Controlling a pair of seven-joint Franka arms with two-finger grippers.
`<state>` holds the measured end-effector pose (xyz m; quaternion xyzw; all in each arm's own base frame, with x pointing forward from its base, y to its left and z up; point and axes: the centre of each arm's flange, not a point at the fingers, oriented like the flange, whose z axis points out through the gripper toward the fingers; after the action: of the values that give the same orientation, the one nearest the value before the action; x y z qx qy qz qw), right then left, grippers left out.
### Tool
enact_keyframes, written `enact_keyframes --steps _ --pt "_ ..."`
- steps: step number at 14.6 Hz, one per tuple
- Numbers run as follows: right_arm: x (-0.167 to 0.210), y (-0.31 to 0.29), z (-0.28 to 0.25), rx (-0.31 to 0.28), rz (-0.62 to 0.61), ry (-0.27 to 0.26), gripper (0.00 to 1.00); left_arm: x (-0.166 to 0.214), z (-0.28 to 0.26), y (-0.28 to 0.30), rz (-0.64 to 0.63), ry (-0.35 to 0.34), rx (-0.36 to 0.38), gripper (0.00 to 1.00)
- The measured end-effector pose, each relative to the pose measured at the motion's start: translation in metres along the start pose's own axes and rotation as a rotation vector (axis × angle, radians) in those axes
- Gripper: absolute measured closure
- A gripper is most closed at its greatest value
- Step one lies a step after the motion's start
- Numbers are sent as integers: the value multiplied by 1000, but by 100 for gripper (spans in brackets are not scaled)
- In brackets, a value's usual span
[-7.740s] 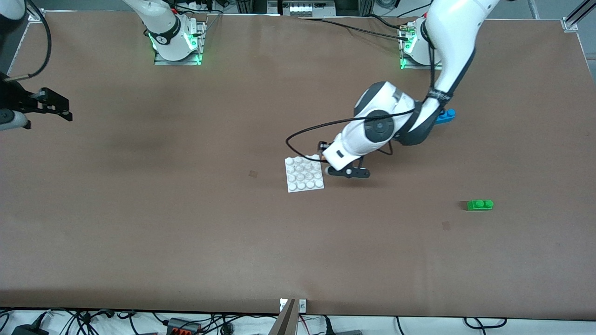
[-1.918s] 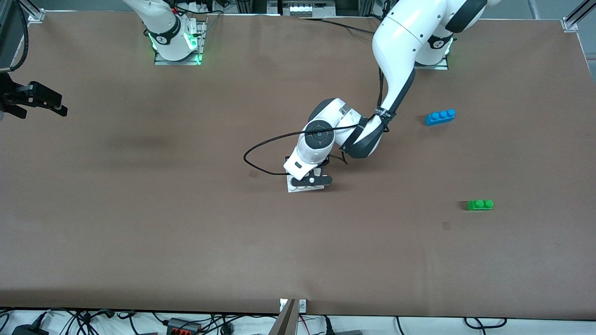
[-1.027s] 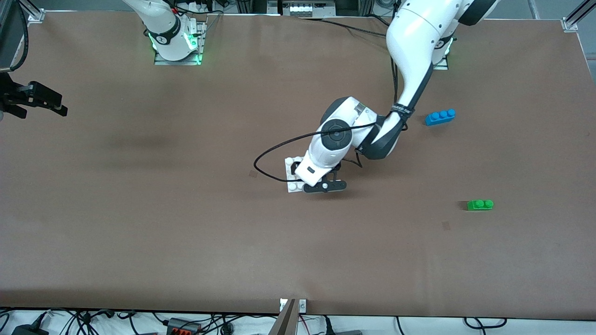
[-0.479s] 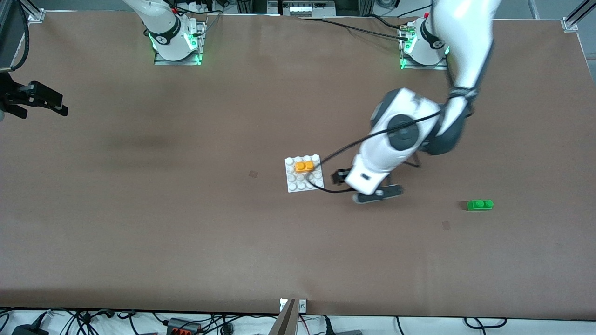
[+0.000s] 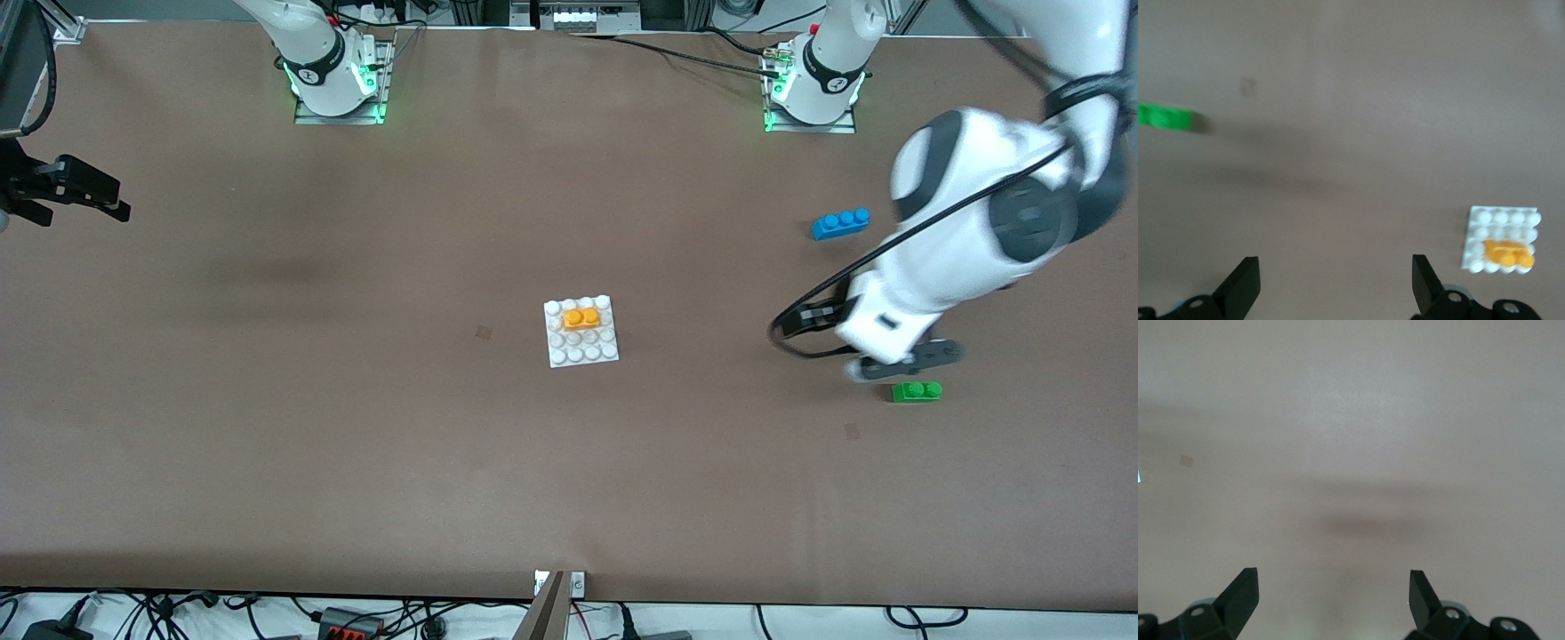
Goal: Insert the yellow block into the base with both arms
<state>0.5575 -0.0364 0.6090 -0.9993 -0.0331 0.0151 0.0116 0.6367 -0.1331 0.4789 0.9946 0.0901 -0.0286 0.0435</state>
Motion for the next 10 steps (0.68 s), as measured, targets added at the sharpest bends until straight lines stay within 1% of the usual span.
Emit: enact_keyframes --steps 2,5,6,9,10 --pt "0 0 0 0 0 0 0 -2 -21 -39 12 -16 9 0" --pt "0 0 0 0 0 0 0 -15 -58 -77 -20 -42 23 0" --pt "0 0 0 0 0 0 0 -20 -71 -83 -15 -47 31 0" --pt "0 0 0 0 -1 0 0 -27 -95 -89 57 -26 117 0" --pt "0 0 0 0 -1 0 0 -27 -96 -87 68 -26 121 0"
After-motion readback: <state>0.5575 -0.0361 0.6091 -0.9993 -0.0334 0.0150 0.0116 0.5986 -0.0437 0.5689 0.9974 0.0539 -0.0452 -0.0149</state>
